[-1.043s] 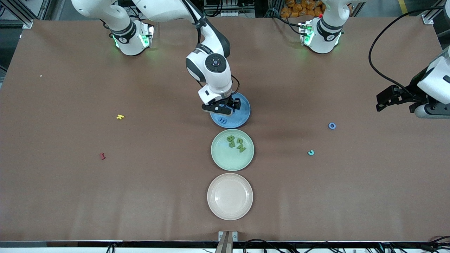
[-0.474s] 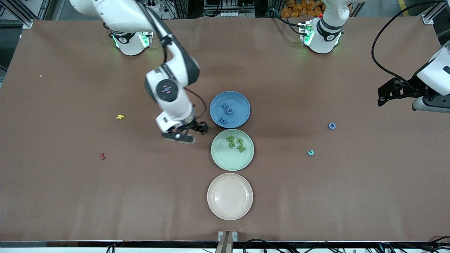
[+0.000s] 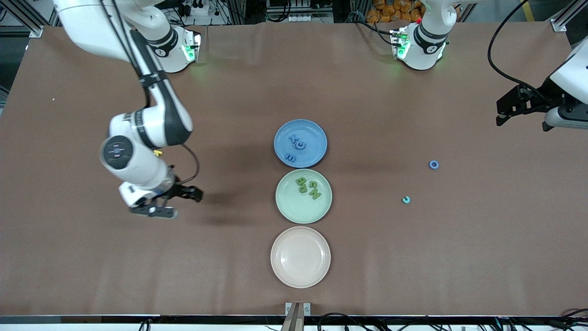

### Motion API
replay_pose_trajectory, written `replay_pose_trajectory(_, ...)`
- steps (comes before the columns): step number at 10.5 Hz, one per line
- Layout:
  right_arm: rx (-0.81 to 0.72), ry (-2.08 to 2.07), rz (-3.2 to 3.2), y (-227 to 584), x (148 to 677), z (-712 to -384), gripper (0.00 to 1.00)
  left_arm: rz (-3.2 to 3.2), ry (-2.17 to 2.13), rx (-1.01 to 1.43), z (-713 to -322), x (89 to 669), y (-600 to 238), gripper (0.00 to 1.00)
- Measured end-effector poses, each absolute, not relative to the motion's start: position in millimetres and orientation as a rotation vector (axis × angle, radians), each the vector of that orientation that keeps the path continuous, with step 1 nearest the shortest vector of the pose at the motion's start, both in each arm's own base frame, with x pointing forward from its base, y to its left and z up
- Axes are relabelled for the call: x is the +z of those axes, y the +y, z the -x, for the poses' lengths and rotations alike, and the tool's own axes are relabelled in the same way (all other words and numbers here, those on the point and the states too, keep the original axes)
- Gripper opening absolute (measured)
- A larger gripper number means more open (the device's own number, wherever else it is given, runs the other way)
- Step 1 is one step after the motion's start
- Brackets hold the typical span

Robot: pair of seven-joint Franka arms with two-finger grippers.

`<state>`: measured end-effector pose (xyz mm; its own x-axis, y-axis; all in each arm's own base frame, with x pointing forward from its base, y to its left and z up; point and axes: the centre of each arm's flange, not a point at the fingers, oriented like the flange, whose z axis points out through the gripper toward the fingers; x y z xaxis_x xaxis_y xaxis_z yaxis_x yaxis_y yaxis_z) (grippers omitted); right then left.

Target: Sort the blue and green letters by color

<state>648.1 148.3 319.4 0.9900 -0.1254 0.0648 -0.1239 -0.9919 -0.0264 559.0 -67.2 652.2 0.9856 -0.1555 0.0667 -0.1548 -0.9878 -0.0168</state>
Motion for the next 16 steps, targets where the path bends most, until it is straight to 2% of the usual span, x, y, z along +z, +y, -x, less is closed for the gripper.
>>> replay_pose_trajectory(4,-0.263,0.179,3.125,25.4,392.3,-662.1,1.0,3.125,0.241,-0.094,-554.7,652.4,-84.7,1.0)
replay_pose_trajectory(6,-0.261,0.166,3.173,-15.4,425.8,-656.4,1.0,3.124,0.225,-0.074,-552.9,652.7,-78.9,1.0)
replay_pose_trajectory(9,-0.218,0.133,3.291,-46.9,509.9,-648.0,1.0,3.123,0.217,-0.081,-550.1,656.9,-76.3,1.0)
replay_pose_trajectory(12,-0.165,0.166,3.292,-47.4,587.9,-627.7,1.0,3.123,0.214,-0.085,-549.3,658.4,-75.5,1.0)
replay_pose_trajectory(16,-0.068,0.212,3.255,-55.5,666.4,-569.4,1.0,3.123,0.212,-0.09,-548.6,660.1,-74.6,1.0)
